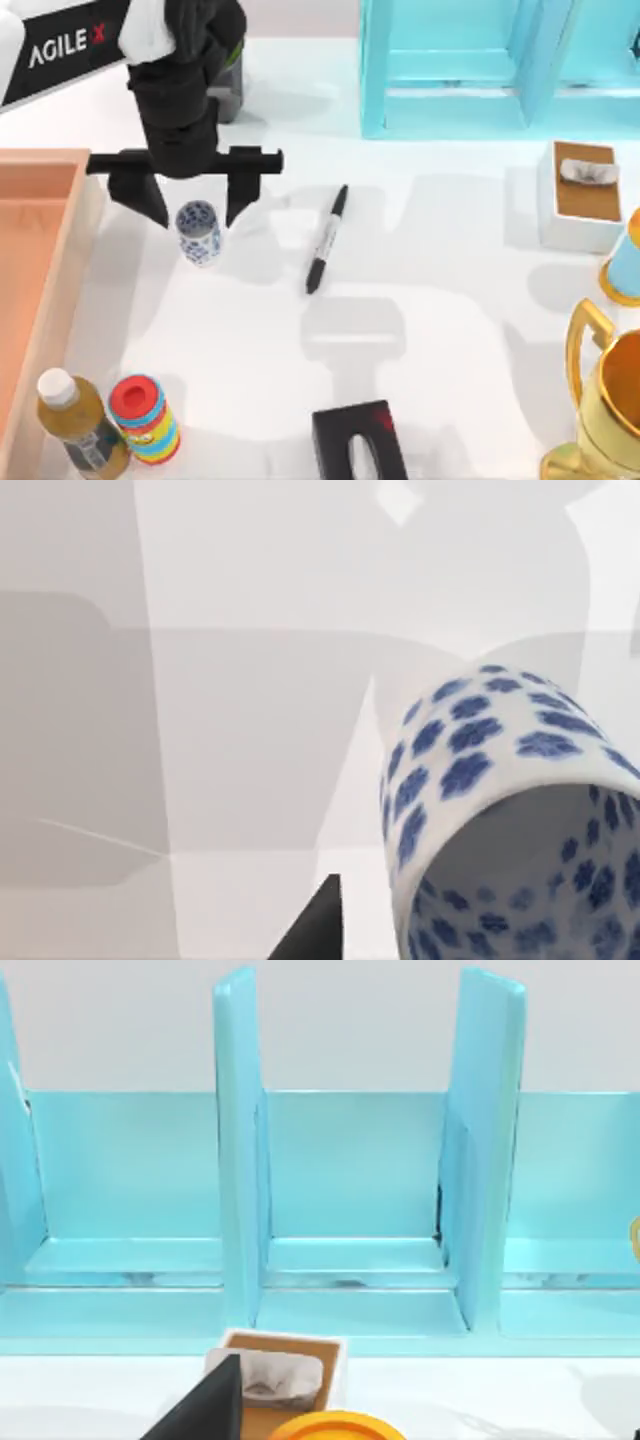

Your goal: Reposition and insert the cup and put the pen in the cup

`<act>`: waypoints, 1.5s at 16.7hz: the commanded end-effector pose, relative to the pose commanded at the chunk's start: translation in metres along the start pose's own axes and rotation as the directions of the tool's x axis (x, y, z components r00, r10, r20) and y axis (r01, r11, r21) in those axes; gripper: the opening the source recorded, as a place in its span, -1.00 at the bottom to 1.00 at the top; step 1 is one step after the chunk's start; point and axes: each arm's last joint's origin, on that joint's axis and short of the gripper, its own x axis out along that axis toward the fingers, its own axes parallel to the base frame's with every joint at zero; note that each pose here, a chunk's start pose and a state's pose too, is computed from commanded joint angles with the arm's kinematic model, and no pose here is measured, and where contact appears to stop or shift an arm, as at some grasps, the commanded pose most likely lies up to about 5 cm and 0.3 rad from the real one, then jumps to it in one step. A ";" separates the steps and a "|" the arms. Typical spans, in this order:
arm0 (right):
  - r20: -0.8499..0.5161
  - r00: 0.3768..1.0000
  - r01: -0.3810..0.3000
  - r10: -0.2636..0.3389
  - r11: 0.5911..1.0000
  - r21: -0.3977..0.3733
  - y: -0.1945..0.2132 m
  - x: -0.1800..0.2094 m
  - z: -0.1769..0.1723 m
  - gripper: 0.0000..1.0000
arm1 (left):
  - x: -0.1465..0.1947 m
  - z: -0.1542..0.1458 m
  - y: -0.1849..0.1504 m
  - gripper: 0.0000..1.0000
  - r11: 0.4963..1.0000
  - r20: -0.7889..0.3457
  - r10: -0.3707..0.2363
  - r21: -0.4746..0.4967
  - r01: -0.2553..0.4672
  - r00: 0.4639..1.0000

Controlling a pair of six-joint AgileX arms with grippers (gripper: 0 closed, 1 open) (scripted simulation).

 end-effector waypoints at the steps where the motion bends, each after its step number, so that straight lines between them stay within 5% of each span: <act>1: 0.000 1.000 0.000 0.000 1.000 0.000 0.000 0.000 0.000 1.00 | 0.000 0.000 0.000 0.96 1.000 0.000 0.000 0.000 0.000 1.000; 14: 0.000 1.000 0.000 0.000 1.000 0.000 0.000 0.000 0.000 1.00 | -0.007 0.004 -0.002 1.00 1.000 -0.021 0.008 0.000 -0.008 1.000; 25: 0.000 1.000 0.000 0.000 1.000 0.000 0.000 0.000 0.000 1.00 | -0.133 0.008 -0.003 1.00 1.000 0.010 -0.004 -0.001 0.004 1.000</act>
